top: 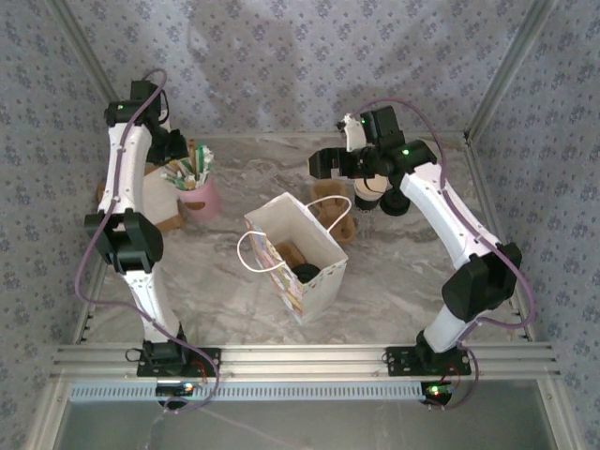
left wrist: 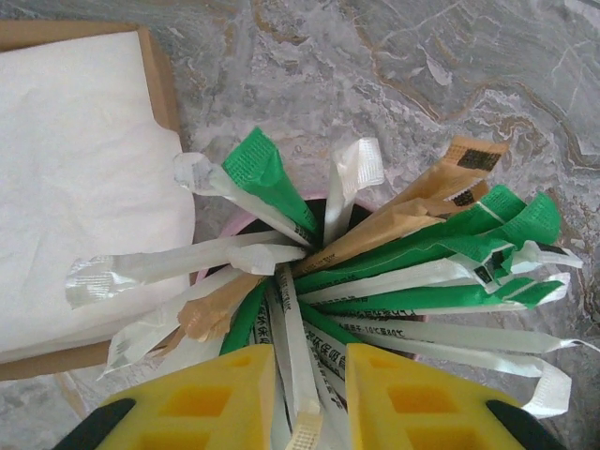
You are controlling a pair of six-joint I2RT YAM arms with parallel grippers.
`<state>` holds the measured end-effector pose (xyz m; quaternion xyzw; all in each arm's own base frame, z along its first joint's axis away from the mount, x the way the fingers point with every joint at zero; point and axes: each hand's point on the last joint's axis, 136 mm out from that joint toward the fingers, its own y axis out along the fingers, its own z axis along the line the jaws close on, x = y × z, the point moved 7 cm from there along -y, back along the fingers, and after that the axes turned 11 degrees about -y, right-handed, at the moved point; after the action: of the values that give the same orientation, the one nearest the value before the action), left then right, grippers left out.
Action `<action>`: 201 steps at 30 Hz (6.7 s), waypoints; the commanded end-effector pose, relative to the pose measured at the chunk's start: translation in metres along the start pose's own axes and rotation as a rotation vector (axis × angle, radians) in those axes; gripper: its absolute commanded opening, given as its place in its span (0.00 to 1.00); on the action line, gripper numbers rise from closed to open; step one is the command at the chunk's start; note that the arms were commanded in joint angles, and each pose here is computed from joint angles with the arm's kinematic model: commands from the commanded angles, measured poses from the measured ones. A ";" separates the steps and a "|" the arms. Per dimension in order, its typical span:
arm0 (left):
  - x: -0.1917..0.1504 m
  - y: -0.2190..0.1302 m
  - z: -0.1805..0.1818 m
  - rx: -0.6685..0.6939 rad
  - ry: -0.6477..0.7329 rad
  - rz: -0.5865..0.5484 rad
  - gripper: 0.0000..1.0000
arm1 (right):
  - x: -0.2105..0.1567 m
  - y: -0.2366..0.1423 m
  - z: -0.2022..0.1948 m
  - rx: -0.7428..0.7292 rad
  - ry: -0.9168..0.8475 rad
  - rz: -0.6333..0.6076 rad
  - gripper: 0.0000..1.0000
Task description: Pack the takeout coffee
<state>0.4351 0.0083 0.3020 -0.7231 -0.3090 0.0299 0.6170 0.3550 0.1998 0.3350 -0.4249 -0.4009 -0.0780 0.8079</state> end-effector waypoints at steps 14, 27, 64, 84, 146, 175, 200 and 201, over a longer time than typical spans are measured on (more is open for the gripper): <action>-0.002 -0.014 -0.005 -0.019 0.007 -0.008 0.06 | -0.001 -0.008 0.000 0.013 -0.008 -0.013 1.00; 0.004 -0.064 -0.018 -0.074 0.027 -0.094 0.06 | 0.009 -0.025 0.019 0.042 -0.017 -0.061 1.00; -0.090 -0.287 -0.016 -0.688 0.010 -0.403 0.10 | -0.001 -0.114 0.091 -0.010 -0.077 -0.234 1.00; -0.157 -0.286 -0.070 -0.944 0.165 -0.127 0.08 | -0.033 -0.130 0.079 -0.068 0.018 -0.246 1.00; -0.270 -0.124 -0.185 -0.533 0.788 -0.080 0.04 | -0.050 -0.132 0.072 -0.046 0.038 -0.230 1.00; -0.272 -0.114 -0.140 -0.421 0.724 -0.139 0.22 | -0.047 -0.109 0.088 0.026 0.012 -0.165 1.00; -0.236 -0.205 -0.065 -0.585 0.441 -0.285 1.00 | -0.029 -0.094 0.136 0.122 -0.164 -0.106 1.00; -0.229 -0.201 -0.058 -0.570 0.399 -0.283 0.99 | -0.027 -0.091 0.137 0.121 -0.163 -0.101 1.00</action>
<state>0.1892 -0.1663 0.4263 -0.8084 -0.2428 -0.3266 0.4253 0.2138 0.2356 0.4101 -0.3584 -0.4821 -0.0679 0.7965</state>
